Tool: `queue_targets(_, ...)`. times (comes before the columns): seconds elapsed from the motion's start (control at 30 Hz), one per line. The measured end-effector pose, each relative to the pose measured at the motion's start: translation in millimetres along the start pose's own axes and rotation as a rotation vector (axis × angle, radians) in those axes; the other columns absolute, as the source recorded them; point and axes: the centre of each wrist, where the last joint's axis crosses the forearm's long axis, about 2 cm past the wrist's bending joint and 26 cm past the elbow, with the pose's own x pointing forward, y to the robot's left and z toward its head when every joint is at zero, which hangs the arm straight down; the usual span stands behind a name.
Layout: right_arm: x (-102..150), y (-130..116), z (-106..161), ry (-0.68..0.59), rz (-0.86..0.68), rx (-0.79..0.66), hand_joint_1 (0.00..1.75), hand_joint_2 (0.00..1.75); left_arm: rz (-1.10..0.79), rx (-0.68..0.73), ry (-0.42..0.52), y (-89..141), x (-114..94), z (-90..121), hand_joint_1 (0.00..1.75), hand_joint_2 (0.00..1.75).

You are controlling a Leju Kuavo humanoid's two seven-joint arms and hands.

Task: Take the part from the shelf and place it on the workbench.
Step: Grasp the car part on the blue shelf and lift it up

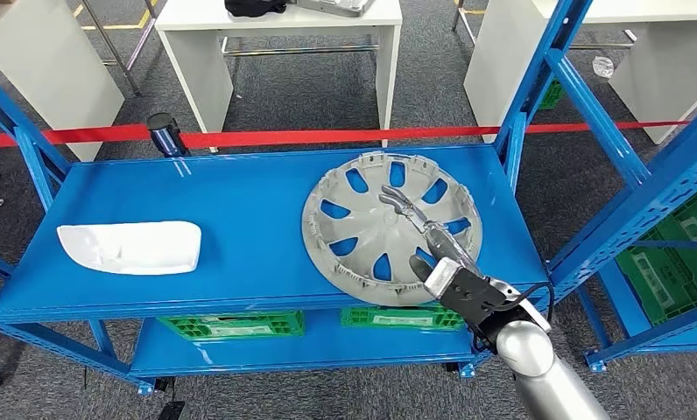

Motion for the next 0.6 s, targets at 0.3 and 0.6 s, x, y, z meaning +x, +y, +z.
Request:
queue_targets(0.3,-39,-15,11,0.09,0.338,0.018,0.0,0.0,0.013,-0.027,-0.005,-12,-1,0,0.0,1.75)
queue_targets(0.6,-48,-13,15,0.131,0.012,0.026,0.0,0.0,0.013,-0.03,-0.008,-10,-3,1,0.0,1.75)
